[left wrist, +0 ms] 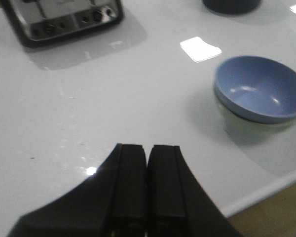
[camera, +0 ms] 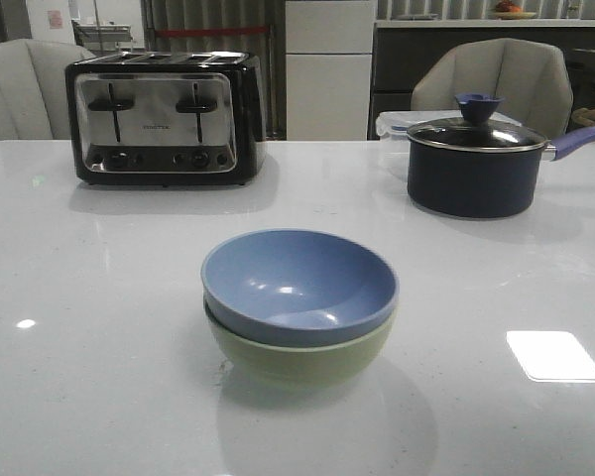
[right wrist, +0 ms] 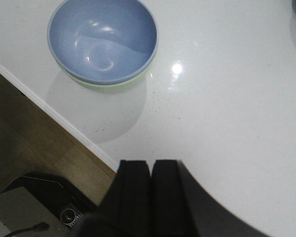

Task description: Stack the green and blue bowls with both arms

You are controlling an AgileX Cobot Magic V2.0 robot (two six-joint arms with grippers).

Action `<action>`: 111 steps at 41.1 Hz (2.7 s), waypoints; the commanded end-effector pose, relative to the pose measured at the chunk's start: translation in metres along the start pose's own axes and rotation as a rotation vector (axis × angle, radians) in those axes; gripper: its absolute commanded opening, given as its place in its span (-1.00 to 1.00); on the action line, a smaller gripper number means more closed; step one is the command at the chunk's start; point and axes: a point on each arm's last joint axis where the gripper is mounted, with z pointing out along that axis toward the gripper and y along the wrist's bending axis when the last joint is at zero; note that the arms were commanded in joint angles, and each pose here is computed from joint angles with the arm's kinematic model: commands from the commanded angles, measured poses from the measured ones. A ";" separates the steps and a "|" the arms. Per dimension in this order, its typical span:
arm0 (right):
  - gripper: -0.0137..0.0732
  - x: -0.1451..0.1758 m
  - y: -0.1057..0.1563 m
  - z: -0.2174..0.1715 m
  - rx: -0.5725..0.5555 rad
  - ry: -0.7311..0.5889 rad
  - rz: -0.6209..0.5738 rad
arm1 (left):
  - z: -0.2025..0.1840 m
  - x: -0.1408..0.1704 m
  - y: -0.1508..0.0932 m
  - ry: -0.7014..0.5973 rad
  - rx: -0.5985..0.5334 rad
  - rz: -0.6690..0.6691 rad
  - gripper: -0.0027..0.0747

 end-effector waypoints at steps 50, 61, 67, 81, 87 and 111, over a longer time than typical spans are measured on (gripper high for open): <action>-0.62 -0.011 -0.001 -0.006 0.014 -0.079 -0.018 | 0.009 0.072 0.011 -0.560 -0.353 -0.129 -0.69; -0.62 -0.011 -0.001 -0.006 0.014 -0.079 -0.018 | 0.009 0.072 0.011 -0.560 -0.353 -0.129 -0.69; -0.62 -0.011 -0.001 -0.006 0.014 -0.079 -0.018 | 0.009 0.072 0.011 -0.560 -0.353 -0.129 -0.69; -0.62 -0.009 -0.001 -0.010 0.021 -0.101 -0.018 | 0.009 0.073 0.011 -0.559 -0.353 -0.130 -0.69; -0.62 0.003 -0.011 -0.023 0.119 -0.227 0.037 | 0.009 0.073 0.011 -0.558 -0.353 -0.130 -0.69; -0.62 0.110 -0.021 -0.012 0.544 -0.641 0.162 | 0.009 0.073 0.011 -0.558 -0.353 -0.130 -0.69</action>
